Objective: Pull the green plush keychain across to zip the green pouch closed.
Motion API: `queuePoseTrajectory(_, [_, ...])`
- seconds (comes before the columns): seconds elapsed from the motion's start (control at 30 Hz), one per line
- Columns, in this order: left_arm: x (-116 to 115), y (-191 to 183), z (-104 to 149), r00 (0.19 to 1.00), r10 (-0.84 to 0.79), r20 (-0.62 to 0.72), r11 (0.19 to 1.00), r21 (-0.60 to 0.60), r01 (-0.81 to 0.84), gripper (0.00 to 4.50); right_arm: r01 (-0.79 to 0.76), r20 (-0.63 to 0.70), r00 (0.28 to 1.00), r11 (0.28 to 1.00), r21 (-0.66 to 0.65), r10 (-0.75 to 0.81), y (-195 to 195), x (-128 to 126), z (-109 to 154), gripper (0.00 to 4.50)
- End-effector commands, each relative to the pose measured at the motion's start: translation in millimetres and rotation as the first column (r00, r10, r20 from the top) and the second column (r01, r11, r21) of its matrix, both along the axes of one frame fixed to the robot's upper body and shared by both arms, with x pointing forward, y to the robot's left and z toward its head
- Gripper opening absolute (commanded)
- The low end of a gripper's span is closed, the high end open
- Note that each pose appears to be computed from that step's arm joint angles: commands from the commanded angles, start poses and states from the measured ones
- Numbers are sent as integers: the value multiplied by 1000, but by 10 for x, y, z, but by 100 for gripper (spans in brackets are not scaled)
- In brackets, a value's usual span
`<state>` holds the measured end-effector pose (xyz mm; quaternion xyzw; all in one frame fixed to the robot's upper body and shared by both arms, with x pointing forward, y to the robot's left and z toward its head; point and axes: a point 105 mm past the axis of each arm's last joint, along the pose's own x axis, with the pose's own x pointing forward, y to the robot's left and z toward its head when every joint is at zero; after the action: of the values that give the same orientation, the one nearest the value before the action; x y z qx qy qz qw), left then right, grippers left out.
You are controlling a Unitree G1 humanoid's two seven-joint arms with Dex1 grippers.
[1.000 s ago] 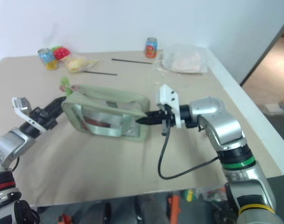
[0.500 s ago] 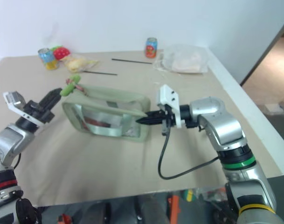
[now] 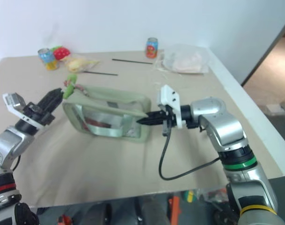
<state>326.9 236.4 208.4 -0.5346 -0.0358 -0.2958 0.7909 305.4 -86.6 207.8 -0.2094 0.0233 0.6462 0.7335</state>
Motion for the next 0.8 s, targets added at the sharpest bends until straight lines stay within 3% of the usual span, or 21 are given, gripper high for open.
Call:
queuePoseTrajectory(0.03, [18, 203, 128, 996, 89, 28, 996, 12, -89, 251, 0, 50, 999, 1000, 11, 0, -25, -27, 119, 0])
queuePoseTrajectory(0.1, [31, 205, 113, 997, 77, 19, 997, -12, -77, 321, -1, 51, 999, 1000, 12, 1, -23, -26, 124, 0])
queuePoseTrajectory(0.6, [150, -162, 19, 997, -77, -27, 997, -34, 76, 321, 17, 62, 998, 1000, 22, -18, -46, -30, 145, 0])
queuePoseTrajectory(0.63, [154, -169, 31, 996, -82, -21, 996, -40, 81, 269, 18, 62, 998, 1000, 23, -19, -46, -30, 146, 0])
queuePoseTrajectory(0.8, [142, -158, 105, 996, -91, 14, 995, -49, 92, 104, 21, 63, 998, 1000, 24, -22, -53, -34, 141, 0])
